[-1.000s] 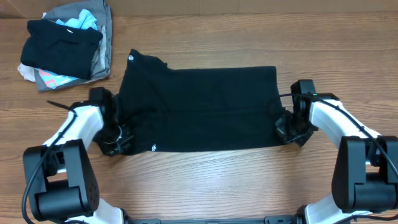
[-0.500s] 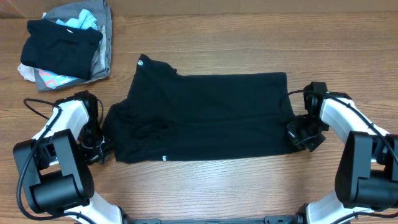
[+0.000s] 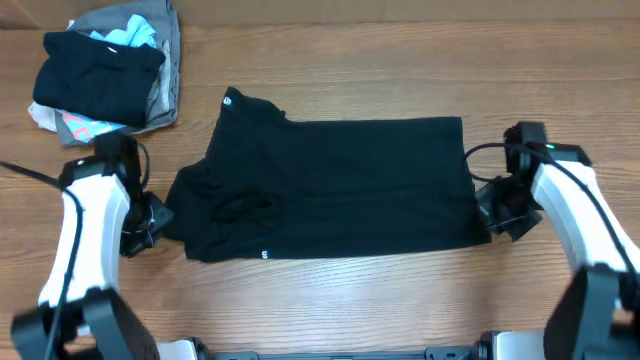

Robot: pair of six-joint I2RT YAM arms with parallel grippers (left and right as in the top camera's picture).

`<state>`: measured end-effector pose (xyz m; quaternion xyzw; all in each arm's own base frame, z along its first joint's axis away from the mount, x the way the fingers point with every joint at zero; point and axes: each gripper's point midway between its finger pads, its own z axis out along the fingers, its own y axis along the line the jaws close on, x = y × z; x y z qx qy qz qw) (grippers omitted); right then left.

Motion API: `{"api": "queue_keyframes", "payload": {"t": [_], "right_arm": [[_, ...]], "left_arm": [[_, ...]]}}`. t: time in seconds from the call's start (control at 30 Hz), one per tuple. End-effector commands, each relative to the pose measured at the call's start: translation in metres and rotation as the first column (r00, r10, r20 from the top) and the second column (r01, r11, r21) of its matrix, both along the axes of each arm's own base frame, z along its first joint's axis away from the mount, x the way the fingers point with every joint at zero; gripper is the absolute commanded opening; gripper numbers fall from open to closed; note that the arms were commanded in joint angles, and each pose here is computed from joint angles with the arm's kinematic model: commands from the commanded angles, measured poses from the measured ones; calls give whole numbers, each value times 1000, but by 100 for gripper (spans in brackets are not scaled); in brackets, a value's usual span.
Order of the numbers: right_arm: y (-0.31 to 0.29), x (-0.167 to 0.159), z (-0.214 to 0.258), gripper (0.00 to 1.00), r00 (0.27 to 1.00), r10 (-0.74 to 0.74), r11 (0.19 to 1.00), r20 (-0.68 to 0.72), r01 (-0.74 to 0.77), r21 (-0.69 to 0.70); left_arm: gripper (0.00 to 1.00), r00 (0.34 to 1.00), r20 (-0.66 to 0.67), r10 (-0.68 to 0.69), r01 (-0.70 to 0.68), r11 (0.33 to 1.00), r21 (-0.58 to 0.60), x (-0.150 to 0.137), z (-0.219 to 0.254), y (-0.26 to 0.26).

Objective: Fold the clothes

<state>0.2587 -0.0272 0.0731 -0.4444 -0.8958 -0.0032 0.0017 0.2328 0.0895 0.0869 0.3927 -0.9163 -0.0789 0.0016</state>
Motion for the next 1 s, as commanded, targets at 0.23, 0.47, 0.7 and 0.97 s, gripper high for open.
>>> {"api": "queue_keyframes", "payload": {"t": [0.23, 0.47, 0.7, 0.97], "right_arm": [[44, 25, 59, 99, 952, 156, 955, 263, -213, 205], [45, 23, 58, 98, 954, 155, 953, 258, -213, 214], [46, 14, 52, 97, 948, 214, 941, 235, -264, 210], [46, 12, 49, 97, 943, 235, 936, 235, -285, 208]], "left_arm": [[49, 935, 219, -279, 336, 895, -293, 28, 28, -126], [78, 930, 200, -309, 361, 874, -326, 39, 6, -186], [77, 975, 145, -167, 207, 920, -333, 61, -29, -183], [75, 994, 96, -55, 85, 937, -340, 65, -41, -167]]}}
